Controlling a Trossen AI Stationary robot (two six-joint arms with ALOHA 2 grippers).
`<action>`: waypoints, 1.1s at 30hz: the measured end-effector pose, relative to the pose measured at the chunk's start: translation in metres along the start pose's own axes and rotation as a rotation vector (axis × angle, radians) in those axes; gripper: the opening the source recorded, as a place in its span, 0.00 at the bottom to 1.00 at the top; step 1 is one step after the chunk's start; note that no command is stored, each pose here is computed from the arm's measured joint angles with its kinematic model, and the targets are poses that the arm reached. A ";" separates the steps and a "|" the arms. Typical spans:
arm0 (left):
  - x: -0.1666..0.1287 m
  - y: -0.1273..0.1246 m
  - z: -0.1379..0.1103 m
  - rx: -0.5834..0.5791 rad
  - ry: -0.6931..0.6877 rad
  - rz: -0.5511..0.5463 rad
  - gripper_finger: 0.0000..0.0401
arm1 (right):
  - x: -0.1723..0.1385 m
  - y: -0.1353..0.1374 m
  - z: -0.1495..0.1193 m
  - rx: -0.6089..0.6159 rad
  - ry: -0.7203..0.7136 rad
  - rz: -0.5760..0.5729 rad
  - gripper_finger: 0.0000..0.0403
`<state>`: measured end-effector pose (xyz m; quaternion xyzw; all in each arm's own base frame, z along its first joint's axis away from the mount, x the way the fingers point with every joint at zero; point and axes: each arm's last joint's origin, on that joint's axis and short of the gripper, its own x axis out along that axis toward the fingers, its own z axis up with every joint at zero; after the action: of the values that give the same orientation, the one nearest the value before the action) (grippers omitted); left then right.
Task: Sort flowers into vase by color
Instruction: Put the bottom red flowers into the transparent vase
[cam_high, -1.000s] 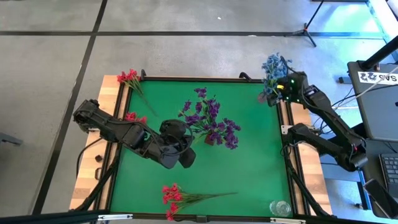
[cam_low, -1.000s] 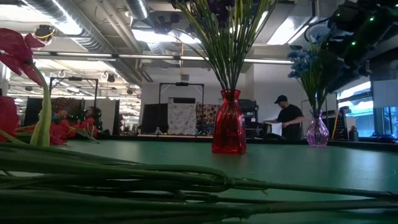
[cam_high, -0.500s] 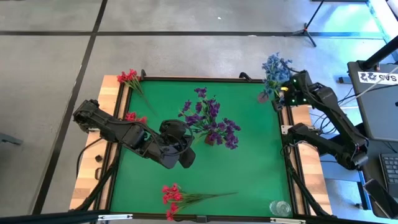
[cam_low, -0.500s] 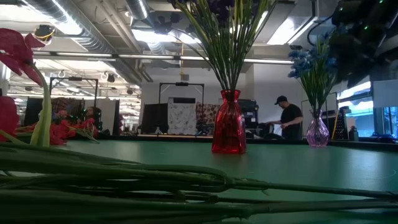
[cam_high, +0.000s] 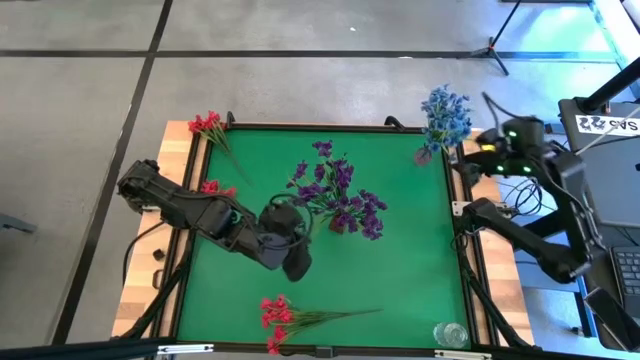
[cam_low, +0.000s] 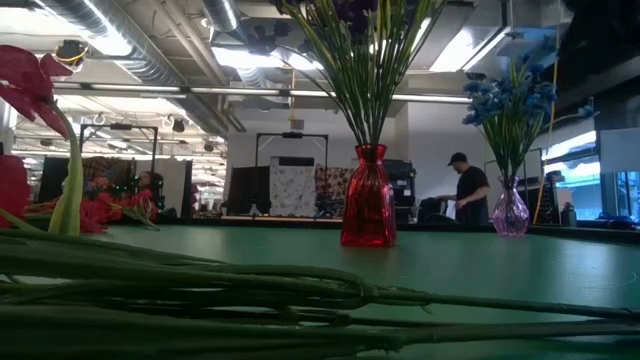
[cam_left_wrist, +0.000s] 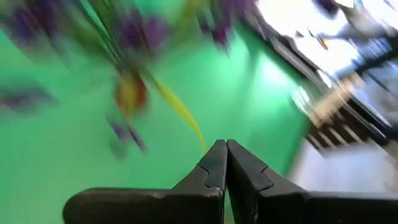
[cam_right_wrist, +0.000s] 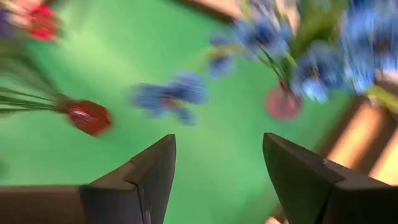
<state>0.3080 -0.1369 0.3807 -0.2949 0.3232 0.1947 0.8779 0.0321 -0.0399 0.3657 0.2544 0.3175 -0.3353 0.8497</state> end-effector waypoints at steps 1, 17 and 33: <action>-0.002 0.000 -0.002 -0.029 0.063 -0.030 0.01 | -0.008 0.003 0.000 -0.022 -0.039 0.029 0.60; -0.018 -0.010 -0.078 -0.213 0.543 0.037 0.01 | -0.084 0.035 -0.027 -0.255 -0.447 0.254 0.60; 0.021 -0.014 -0.176 -0.075 0.474 0.014 0.01 | -0.114 0.053 0.007 -0.260 -0.702 0.513 0.60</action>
<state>0.2513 -0.2578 0.2632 -0.3623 0.5148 0.1379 0.7647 0.0084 0.0360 0.4629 0.0871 -0.0239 -0.1371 0.9864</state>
